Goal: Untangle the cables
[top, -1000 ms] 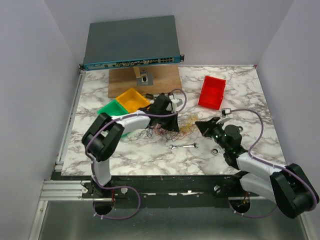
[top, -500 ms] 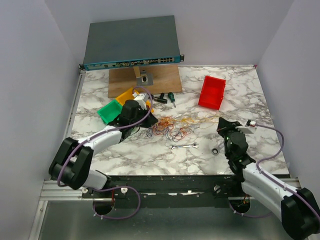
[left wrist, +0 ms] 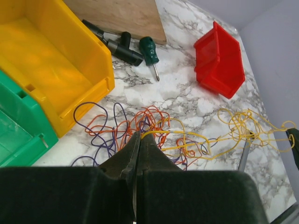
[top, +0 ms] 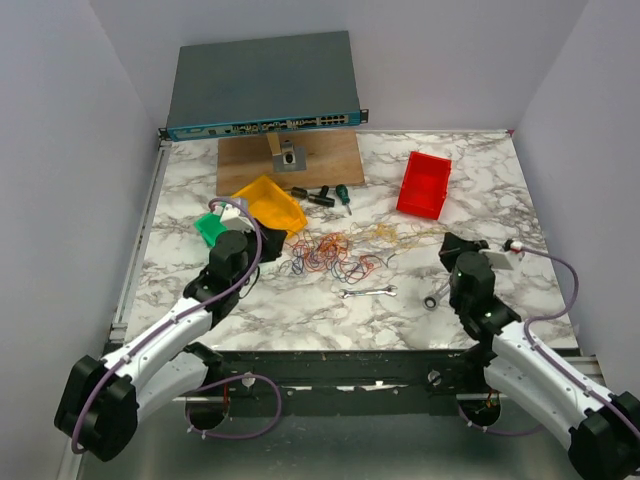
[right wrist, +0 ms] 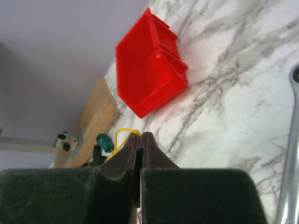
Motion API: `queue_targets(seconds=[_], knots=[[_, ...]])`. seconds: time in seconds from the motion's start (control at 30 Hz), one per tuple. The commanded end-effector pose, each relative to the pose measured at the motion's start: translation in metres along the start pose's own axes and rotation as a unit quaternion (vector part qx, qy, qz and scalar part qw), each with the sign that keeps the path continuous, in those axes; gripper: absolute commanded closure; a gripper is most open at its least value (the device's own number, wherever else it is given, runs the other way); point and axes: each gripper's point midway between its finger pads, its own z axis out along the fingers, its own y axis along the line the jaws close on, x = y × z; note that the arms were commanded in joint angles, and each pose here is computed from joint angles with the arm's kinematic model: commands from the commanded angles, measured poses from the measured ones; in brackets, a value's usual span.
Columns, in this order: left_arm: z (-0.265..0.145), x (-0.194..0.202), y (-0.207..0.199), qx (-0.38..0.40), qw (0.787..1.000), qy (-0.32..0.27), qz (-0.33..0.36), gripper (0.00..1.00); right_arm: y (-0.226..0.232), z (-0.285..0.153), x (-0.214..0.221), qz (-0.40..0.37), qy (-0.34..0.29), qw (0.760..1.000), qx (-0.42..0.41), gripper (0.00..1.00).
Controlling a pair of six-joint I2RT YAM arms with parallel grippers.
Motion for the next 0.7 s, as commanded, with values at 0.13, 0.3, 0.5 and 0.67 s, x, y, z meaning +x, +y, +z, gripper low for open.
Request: queue_targets(seconds=[0.13, 0.3, 0.5, 0.67], knots=[[-0.001, -0.024, 0.025, -0.035, 0.996, -0.050, 0.073, 1.00, 0.094, -0.014, -0.046, -0.173, 0.015, 0.975, -0.139, 0.99], [0.004, -0.013, 0.003, 0.024, 0.995, -0.016, 0.095, 0.99, 0.181, -0.057, -0.016, -0.207, 0.149, 0.909, -0.330, 0.99], [0.002, -0.001, -0.039, 0.146, 0.983, 0.011, 0.113, 0.32, 0.227, -0.091, 0.025, -0.191, 0.292, 0.827, -0.440, 0.99], [-0.006, 0.005, -0.064, 0.218, 0.967, 0.018, 0.129, 0.23, 0.234, -0.105, 0.041, -0.179, 0.344, 0.789, -0.476, 0.99]])
